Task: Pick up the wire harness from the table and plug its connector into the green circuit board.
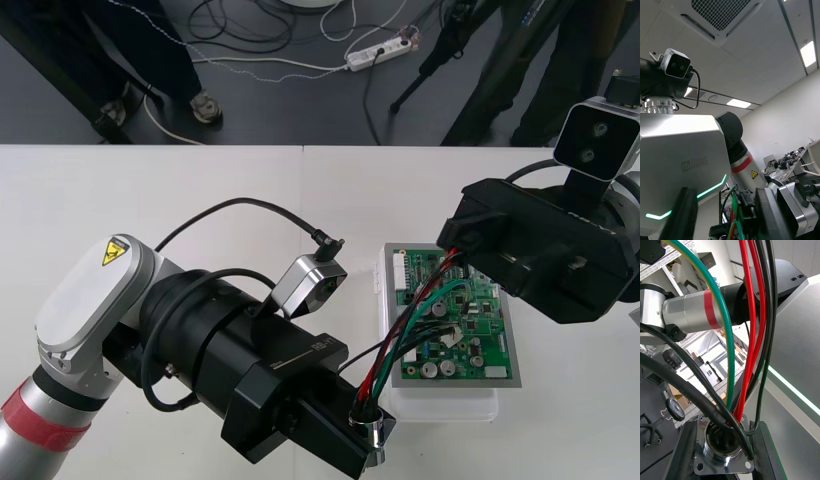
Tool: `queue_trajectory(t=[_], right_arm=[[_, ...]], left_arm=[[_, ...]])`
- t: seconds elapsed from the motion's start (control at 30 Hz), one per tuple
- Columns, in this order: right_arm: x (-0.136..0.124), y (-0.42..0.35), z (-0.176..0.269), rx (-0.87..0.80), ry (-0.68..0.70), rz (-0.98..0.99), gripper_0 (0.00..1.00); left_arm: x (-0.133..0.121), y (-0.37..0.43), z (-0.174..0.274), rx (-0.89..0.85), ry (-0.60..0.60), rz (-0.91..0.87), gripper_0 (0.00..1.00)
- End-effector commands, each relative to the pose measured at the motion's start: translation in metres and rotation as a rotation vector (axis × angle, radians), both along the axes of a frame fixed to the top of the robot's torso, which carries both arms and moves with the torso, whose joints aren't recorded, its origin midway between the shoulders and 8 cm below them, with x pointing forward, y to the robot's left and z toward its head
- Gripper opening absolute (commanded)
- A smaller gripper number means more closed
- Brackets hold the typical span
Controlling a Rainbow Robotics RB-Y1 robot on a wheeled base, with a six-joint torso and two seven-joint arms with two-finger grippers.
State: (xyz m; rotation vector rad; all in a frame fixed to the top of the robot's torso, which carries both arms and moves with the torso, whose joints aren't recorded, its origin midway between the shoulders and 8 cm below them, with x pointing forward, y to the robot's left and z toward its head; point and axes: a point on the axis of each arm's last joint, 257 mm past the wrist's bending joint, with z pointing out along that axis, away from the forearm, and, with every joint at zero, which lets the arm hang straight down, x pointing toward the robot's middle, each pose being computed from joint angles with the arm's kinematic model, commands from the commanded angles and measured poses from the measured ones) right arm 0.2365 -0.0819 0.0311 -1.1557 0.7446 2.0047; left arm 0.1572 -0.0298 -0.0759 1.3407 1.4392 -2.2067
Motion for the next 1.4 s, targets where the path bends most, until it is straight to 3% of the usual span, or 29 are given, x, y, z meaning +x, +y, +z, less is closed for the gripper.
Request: queue_trajectory(t=[0.03,0.77,0.8,0.83,0.87,0.9,1.4], right_arm=[[-0.0081,0.0057,0.0112,-0.002,-0.001,0.058,0.0],[-0.0081,0.0057,0.0112,-0.002,-0.001,0.058,0.0],[-0.0081,0.0057,0.0112,-0.002,-0.001,0.058,0.0],[-0.0081,0.0057,0.0112,-0.002,-0.001,0.058,0.0],[-0.0081,0.0057,0.0112,-0.002,-0.001,0.058,0.0],[-0.0081,0.0057,0.0112,-0.002,-0.001,0.058,0.0],[-0.0081,0.0057,0.0112,-0.002,-0.001,0.058,0.0]], left_arm=[[-0.0209,-0.0016,0.0167,-0.003,0.004,-0.097,0.0],[-0.021,-0.0015,0.017,-0.004,0.005,-0.097,0.01],[-0.0211,-0.0014,0.0168,-0.004,0.006,-0.097,0.31],[-0.0211,-0.0014,0.0168,-0.004,0.006,-0.097,0.53],[-0.0211,-0.0014,0.0168,-0.004,0.006,-0.097,0.95],[-0.0211,-0.0014,0.0168,-0.003,0.008,-0.097,1.0],[-0.0207,-0.0015,0.0166,-0.002,0.01,-0.097,1.0]])
